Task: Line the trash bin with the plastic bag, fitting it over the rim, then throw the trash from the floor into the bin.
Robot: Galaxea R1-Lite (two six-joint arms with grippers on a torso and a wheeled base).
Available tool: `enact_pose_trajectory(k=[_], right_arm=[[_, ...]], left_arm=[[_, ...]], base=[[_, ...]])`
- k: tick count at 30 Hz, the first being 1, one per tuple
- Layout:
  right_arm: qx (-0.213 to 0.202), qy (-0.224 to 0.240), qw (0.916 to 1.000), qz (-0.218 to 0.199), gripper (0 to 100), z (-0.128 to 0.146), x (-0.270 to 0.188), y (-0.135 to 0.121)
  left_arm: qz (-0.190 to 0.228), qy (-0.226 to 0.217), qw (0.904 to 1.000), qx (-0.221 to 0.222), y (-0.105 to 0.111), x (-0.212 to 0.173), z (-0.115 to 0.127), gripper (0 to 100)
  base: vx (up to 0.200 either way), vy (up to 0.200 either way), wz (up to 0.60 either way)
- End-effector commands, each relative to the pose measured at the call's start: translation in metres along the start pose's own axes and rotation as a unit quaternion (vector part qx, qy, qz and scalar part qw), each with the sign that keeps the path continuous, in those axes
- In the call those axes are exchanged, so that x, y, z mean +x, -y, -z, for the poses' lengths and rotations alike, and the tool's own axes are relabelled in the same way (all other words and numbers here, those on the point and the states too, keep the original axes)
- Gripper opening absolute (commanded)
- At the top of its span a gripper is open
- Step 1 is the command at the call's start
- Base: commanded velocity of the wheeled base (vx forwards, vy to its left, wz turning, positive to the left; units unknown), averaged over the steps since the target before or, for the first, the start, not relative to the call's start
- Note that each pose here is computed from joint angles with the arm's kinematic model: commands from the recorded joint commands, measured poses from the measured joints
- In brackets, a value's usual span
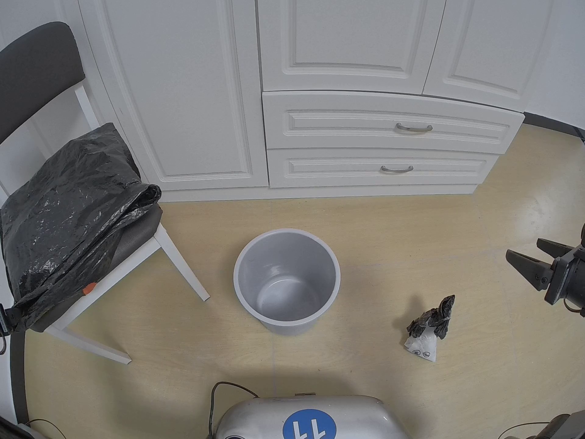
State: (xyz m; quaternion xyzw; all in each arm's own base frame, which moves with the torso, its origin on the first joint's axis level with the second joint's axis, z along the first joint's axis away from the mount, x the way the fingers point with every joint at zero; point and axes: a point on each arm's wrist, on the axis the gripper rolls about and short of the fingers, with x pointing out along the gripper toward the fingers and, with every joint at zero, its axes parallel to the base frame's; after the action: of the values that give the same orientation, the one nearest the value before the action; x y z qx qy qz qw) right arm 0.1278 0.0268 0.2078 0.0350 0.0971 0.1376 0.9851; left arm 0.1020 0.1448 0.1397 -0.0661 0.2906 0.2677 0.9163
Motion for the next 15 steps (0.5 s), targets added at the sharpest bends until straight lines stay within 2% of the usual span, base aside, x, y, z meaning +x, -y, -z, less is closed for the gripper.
enact_pose_trajectory(k=[1,9,15], right_arm=[[-0.001,0.000,1.0000,0.000,100,0.000,0.000,0.000],[-0.001,0.002,1.0000,-0.001,100,0.001,-0.002,0.000],[-0.001,0.005,1.0000,-0.004,100,0.000,-0.003,-0.001]], left_arm=[[0.005,-0.014,0.9999,-0.004,0.002,0.002,0.007,100],[0.019,-0.055,0.9982,-0.014,0.003,0.013,0.024,100],[0.021,-0.042,0.9988,-0.013,0.001,0.015,0.018,100]], base=[[0.000,0.000,0.00],[0.000,0.000,0.00],[0.000,0.000,0.00]])
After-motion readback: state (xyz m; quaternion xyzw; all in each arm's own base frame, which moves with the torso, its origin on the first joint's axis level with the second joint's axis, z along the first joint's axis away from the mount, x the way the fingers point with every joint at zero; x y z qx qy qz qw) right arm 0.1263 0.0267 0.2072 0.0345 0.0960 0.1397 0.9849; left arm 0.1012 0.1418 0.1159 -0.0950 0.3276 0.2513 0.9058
